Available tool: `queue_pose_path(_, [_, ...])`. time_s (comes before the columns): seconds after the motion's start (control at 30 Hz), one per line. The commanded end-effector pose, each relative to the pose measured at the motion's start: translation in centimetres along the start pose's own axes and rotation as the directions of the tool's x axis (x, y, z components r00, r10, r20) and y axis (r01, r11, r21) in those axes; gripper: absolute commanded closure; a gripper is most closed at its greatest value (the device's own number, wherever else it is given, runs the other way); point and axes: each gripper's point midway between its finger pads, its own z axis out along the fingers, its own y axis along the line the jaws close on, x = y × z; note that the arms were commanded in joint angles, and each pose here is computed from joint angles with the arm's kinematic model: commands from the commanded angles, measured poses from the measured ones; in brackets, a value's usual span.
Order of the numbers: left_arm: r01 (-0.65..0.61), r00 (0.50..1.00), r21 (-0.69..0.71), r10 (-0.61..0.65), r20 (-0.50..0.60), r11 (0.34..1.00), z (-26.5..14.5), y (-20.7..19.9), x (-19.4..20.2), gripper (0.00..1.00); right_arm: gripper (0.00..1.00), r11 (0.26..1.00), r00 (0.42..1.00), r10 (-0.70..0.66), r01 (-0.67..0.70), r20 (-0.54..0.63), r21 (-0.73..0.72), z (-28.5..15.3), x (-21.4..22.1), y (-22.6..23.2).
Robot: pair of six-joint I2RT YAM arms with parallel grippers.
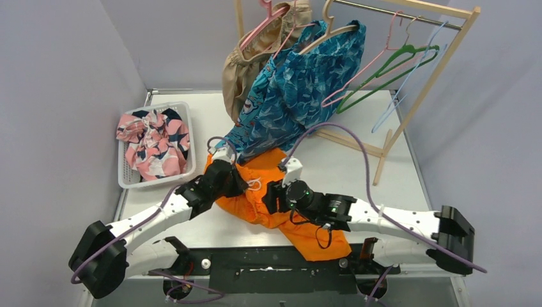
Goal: Remove the shorts from the hanger
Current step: Pick up the shorts at the center of the board.
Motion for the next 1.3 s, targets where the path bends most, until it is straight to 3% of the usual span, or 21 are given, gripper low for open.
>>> queue_pose_path(0.0, [-0.278, 0.949, 0.049, 0.266, 0.168, 0.959, -3.9, -6.6, -4.9, 1.00, 0.41, 0.925, 0.984, 0.088, -0.138, 0.155, 0.353, -4.4, -3.9, -6.2])
queue_pose_path(0.07, [-0.390, 0.911, 0.100, 0.367, 0.191, 0.915, -4.8, -9.8, -2.8, 1.00, 0.40, 0.875, 0.978, 0.099, -0.173, 0.184, 0.452, -6.4, -4.4, -8.1])
queue_pose_path(0.13, [-0.488, 0.868, 0.080, 0.474, 0.148, 0.869, -4.5, -10.4, 0.9, 1.00, 0.40, 0.802, 0.960, 0.123, -0.245, 0.251, 0.545, -8.4, -4.8, -10.3])
queue_pose_path(0.23, [-0.499, 0.866, 0.017, 0.498, 0.039, 0.866, -3.1, -8.0, 4.9, 1.00, 0.37, 0.702, 0.913, 0.192, -0.384, 0.360, 0.599, -11.2, -4.8, -12.4])
queue_pose_path(0.3, [-0.495, 0.868, 0.078, 0.496, 0.014, 0.865, -2.6, -7.9, 7.0, 1.00, 0.36, 0.683, 0.890, 0.224, -0.434, 0.397, 0.588, -12.0, -4.3, -13.0])
queue_pose_path(0.37, [-0.492, 0.868, 0.168, 0.497, 0.015, 0.854, -2.6, -8.6, 8.6, 0.86, 0.35, 0.677, 0.871, 0.249, -0.469, 0.424, 0.567, -12.3, -3.9, -13.4])
queue_pose_path(0.43, [-0.492, 0.866, 0.180, 0.499, 0.006, 0.852, -2.4, -8.5, 9.0, 0.58, 0.32, 0.668, 0.851, 0.274, -0.503, 0.448, 0.548, -12.7, -3.5, -13.8])
queue_pose_path(0.53, [-0.508, 0.856, 0.206, 0.517, 0.009, 0.837, -2.4, -9.2, 9.2, 0.42, 0.29, 0.652, 0.837, 0.289, -0.527, 0.464, 0.546, -13.2, -2.9, -14.4])
queue_pose_path(0.83, [-0.557, 0.825, 0.126, 0.564, -0.032, 0.821, 0.7, -9.5, 10.0, 0.16, 0.20, 0.685, 0.840, 0.293, -0.518, 0.457, 0.513, -12.2, -2.9, -13.8])
queue_pose_path(0.93, [-0.567, 0.811, 0.123, 0.578, -0.091, 0.815, 2.3, -8.7, 11.7, 0.15, 0.19, 0.651, 0.827, 0.303, -0.542, 0.473, 0.532, -12.4, -2.3, -14.4])
queue_pose_path(1.03, [-0.594, 0.781, 0.106, 0.603, -0.164, 0.798, 3.2, -7.3, 13.7, 0.26, 0.19, 0.638, 0.827, 0.308, -0.546, 0.470, 0.543, -12.5, -1.7, -14.7])
queue_pose_path(1.2, [-0.606, 0.787, -0.036, 0.592, -0.172, 0.795, 3.3, -3.9, 13.1, 0.83, 0.19, 0.628, 0.833, 0.306, -0.541, 0.461, 0.560, -12.7, -1.2, -15.1])
queue_pose_path(1.27, [-0.601, 0.798, -0.104, 0.588, -0.135, 0.792, 2.5, -3.6, 11.1, 1.00, 0.19, 0.628, 0.831, 0.309, -0.543, 0.462, 0.557, -12.7, -1.2, -15.1])
